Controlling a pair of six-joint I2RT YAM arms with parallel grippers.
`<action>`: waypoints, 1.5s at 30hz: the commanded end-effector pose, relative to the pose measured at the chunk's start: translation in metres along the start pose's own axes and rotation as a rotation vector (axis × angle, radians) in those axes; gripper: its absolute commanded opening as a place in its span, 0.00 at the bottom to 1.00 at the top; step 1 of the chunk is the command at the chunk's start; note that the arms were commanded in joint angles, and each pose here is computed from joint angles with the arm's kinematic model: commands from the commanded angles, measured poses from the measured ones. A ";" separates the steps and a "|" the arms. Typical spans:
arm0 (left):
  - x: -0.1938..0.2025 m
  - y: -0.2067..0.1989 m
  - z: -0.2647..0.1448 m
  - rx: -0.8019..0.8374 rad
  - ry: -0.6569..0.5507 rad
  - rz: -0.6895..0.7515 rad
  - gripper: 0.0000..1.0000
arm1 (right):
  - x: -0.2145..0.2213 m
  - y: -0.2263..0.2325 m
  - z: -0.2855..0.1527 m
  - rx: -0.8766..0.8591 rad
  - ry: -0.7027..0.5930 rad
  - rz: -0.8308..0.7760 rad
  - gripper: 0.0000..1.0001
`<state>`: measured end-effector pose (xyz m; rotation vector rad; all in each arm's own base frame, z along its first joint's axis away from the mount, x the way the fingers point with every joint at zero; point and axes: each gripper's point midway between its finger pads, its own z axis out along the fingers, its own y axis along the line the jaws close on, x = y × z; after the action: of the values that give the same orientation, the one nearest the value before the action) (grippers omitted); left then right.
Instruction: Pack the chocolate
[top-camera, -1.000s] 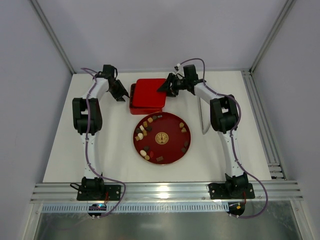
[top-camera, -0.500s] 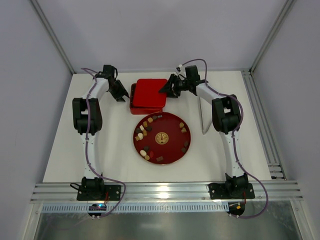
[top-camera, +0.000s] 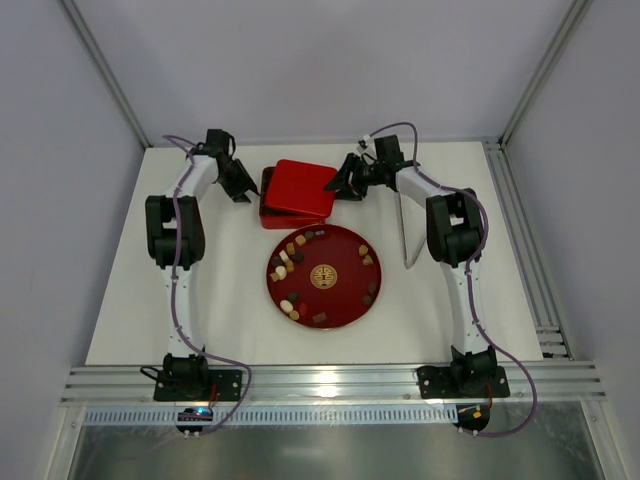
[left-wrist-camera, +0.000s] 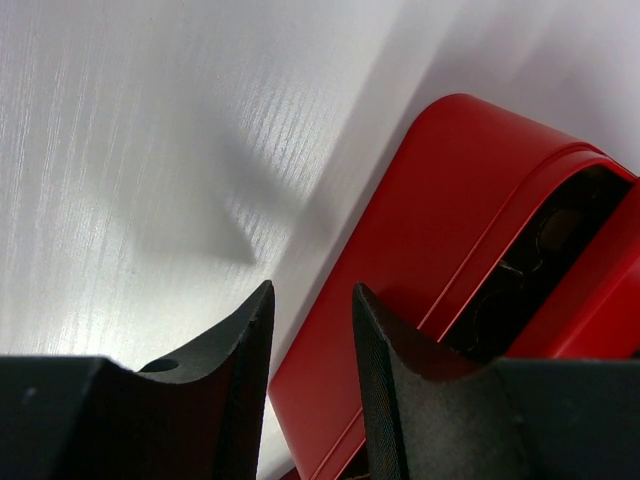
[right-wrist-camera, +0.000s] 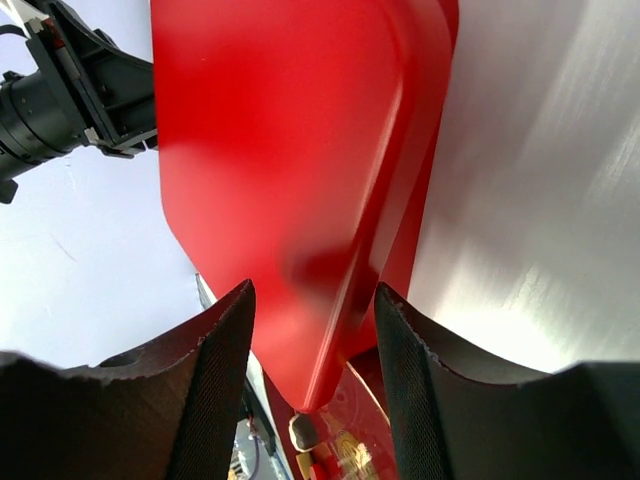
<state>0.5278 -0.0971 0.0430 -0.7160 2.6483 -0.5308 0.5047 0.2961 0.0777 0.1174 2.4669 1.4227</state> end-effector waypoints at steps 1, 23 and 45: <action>-0.006 -0.010 -0.004 0.031 -0.012 0.032 0.37 | -0.018 0.032 -0.014 -0.021 -0.041 -0.087 0.53; -0.008 -0.014 0.000 0.040 -0.002 0.034 0.38 | -0.025 0.016 0.008 0.082 -0.022 -0.132 0.47; -0.007 -0.022 0.003 0.050 0.005 0.064 0.41 | -0.019 0.013 0.023 0.221 -0.030 -0.293 0.42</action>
<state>0.5347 -0.1025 0.0345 -0.6808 2.6701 -0.5419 0.5251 0.3138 0.0784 -0.1007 2.5060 1.1022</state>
